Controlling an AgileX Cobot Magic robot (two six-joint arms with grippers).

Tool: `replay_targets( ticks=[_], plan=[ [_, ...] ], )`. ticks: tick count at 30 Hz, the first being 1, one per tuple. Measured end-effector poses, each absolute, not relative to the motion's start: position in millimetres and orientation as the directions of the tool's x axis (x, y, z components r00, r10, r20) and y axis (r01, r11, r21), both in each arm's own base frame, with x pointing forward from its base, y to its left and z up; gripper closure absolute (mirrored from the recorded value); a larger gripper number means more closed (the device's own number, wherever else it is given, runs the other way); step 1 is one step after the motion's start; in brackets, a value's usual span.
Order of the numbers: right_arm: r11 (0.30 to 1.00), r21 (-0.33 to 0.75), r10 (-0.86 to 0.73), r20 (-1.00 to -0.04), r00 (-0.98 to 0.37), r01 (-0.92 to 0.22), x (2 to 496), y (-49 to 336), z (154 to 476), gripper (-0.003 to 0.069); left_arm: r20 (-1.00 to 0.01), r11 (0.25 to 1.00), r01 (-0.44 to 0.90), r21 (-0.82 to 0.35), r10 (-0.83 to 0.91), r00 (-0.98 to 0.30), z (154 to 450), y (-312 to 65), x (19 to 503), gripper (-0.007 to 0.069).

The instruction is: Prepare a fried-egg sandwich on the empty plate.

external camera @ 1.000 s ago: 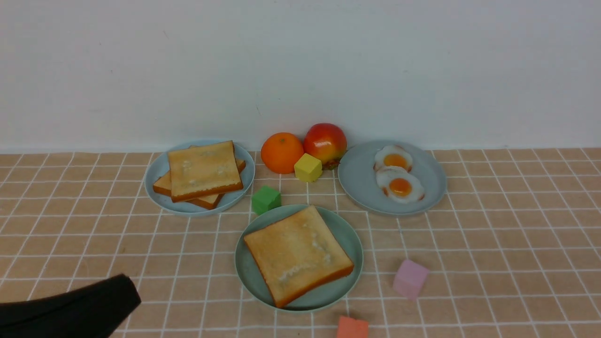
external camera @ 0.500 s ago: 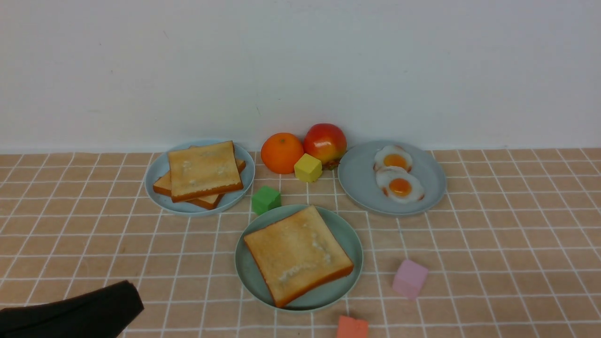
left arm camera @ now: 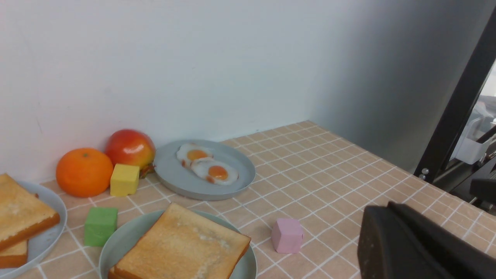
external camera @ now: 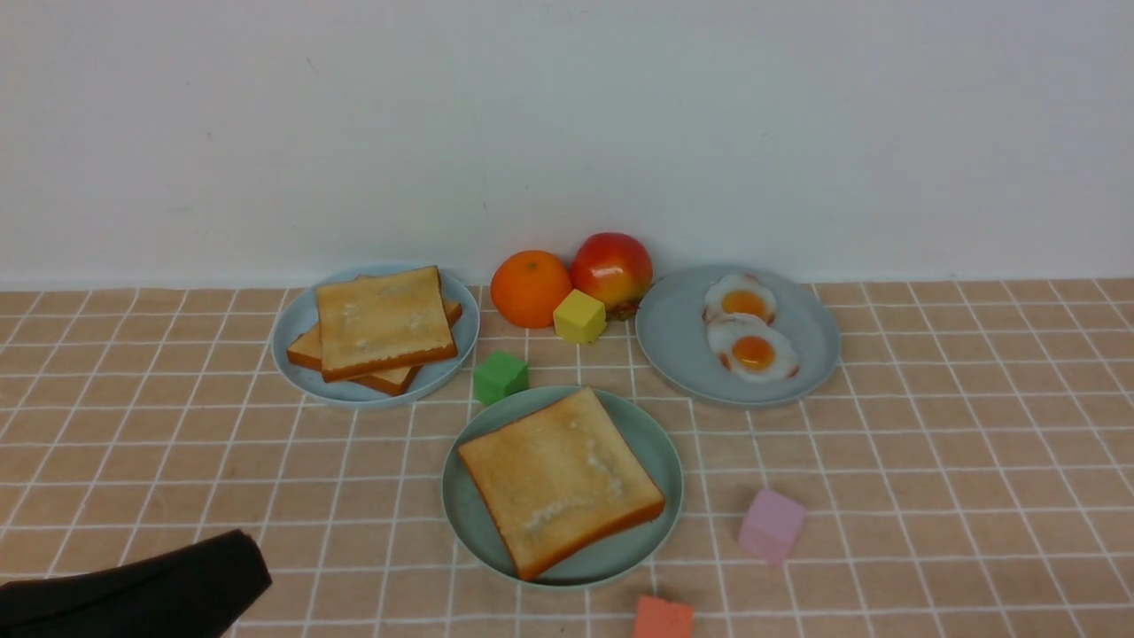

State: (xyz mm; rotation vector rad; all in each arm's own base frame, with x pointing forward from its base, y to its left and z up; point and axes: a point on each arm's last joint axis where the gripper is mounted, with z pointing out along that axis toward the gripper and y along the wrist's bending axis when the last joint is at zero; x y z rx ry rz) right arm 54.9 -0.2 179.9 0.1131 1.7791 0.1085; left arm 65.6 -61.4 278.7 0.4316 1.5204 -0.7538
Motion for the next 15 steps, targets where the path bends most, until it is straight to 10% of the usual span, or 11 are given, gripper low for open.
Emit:
replay_targets(
  ticks=[15],
  plan=[
    [0.998, 0.068, 0.068, -0.955, -0.287, 0.009, 52.8, -0.2, 173.9, 0.0673, -0.98, 0.709, 0.677, -0.198, -0.156, -0.124, 276.8, -61.9, 65.2, 0.0638]
  ],
)
